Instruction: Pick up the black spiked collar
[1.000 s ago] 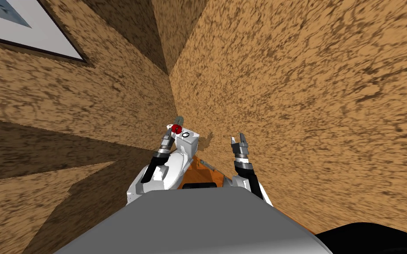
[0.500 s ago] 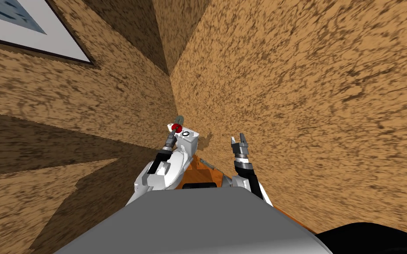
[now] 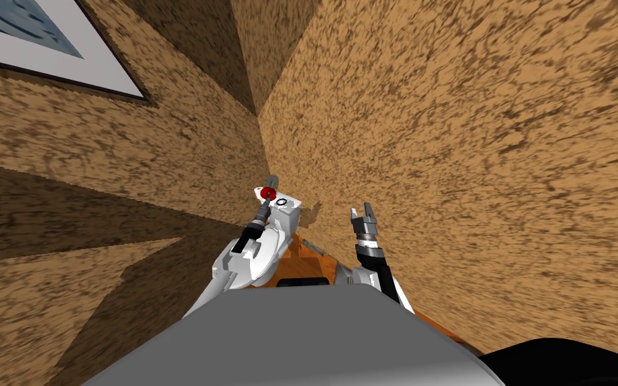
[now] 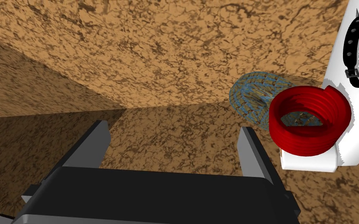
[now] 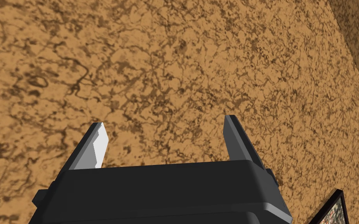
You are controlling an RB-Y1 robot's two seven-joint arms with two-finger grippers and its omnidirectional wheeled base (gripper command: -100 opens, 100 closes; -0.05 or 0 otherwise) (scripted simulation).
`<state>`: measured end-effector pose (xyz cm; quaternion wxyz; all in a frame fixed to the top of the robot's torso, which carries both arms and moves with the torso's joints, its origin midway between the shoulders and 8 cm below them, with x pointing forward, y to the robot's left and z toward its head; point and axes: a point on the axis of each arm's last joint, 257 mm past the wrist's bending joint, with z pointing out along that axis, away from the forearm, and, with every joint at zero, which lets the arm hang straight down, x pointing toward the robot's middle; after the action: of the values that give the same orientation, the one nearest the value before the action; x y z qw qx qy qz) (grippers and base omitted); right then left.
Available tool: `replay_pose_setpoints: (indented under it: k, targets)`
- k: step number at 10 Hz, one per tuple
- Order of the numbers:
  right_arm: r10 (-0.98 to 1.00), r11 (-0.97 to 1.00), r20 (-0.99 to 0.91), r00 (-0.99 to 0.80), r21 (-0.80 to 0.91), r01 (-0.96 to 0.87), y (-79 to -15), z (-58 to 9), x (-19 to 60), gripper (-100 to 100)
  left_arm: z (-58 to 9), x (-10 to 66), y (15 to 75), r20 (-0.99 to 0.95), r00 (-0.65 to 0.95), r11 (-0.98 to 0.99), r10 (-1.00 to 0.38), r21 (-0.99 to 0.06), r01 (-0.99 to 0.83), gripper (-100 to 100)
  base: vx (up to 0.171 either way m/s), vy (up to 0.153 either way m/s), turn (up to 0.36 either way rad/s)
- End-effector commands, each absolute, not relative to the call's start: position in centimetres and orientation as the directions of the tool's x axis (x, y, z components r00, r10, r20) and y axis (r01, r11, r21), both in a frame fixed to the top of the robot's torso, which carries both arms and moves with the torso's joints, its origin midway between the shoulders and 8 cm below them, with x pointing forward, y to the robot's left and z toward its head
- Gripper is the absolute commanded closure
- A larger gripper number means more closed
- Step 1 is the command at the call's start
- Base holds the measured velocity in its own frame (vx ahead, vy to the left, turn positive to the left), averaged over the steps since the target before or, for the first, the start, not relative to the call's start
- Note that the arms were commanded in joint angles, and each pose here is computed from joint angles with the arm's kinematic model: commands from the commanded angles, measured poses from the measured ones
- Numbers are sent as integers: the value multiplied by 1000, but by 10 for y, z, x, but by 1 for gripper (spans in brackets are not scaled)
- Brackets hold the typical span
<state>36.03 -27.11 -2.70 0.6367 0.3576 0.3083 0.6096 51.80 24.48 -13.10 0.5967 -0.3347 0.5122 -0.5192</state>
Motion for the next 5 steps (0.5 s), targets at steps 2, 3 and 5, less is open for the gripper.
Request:
replay_pose_setpoints:
  k: [2, 3, 5]
  targets:
    - [997, 1, 43, 67, 831, -556, -271, -27, 360, 0, -157, 540, 251, -276, -73, 258, -958, -946, 194, -100, -42, -20, -21]
    - [997, 1, 43, 67, 831, -556, -271, -27, 360, 0, -170, 541, 255, -276, -73, 262, -958, -951, 164, -100, -38, -18, -25]
    - [997, 1, 43, 67, 831, -556, -271, -27, 360, 0, -189, 555, 261, -286, -78, 278, -955, -955, 102, -100, -34, -13, -31]
